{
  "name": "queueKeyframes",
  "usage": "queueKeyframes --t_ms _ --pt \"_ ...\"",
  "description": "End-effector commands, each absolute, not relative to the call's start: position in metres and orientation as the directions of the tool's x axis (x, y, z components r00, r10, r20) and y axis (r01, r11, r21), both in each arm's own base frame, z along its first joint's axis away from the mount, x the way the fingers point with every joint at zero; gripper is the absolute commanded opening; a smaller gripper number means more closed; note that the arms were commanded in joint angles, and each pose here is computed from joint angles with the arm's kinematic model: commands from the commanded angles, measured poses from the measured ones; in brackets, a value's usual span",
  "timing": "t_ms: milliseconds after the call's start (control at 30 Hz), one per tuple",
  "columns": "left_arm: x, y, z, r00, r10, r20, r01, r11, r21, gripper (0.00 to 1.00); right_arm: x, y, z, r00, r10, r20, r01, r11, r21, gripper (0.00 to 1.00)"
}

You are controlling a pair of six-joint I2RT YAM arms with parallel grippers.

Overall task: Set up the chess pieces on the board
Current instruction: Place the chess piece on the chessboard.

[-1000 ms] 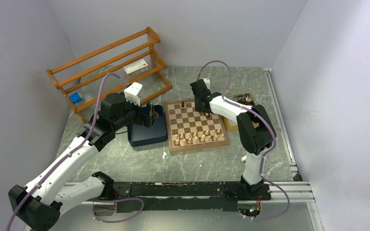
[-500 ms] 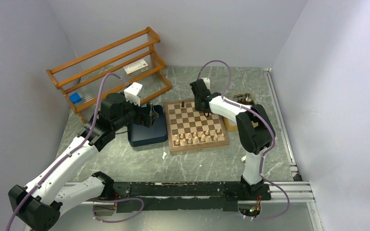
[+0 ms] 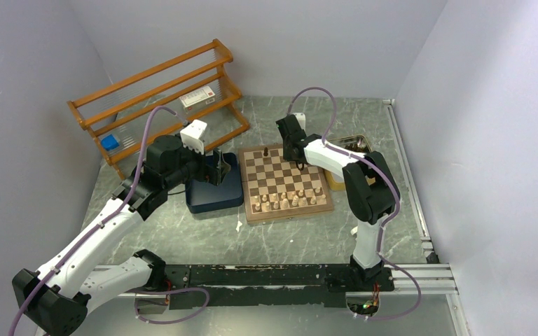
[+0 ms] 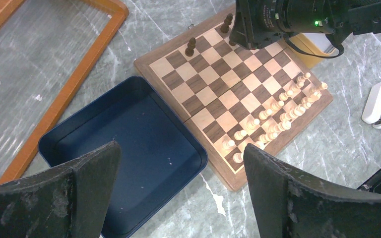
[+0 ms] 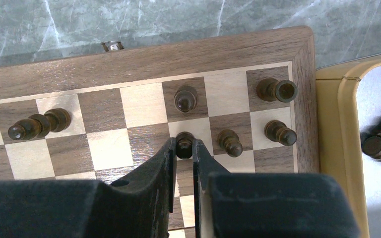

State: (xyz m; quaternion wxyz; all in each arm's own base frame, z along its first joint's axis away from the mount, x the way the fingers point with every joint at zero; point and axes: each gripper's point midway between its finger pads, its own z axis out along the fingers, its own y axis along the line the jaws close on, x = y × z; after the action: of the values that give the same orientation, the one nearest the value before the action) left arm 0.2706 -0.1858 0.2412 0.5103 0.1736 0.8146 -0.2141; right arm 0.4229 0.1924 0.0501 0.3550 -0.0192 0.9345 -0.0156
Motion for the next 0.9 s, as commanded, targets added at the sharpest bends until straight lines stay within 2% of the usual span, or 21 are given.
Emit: queueKeyframes --t_ms 0,133,300,867 --pt "0.269 -0.191 0.244 -0.399 0.07 -0.914 0.527 0.834 -0.166 0.98 0.417 0.182 0.034 -0.782 -0.052 -0.621 0.0 0.997 -0.083 0.16" --pt "0.269 -0.191 0.244 -0.398 0.07 -0.915 0.528 0.833 -0.166 0.98 0.418 0.181 0.036 -0.781 -0.053 -0.622 0.001 0.996 -0.086 0.16" --pt "0.269 -0.192 0.245 -0.397 0.07 -0.915 0.532 0.83 -0.167 0.98 0.421 0.183 0.039 -0.777 -0.064 -0.627 -0.011 0.996 -0.088 0.22" --pt "0.269 -0.192 0.245 -0.397 0.068 -0.915 0.534 0.828 -0.17 0.98 0.428 0.187 0.053 -0.76 -0.062 -0.647 -0.018 0.997 -0.075 0.25"
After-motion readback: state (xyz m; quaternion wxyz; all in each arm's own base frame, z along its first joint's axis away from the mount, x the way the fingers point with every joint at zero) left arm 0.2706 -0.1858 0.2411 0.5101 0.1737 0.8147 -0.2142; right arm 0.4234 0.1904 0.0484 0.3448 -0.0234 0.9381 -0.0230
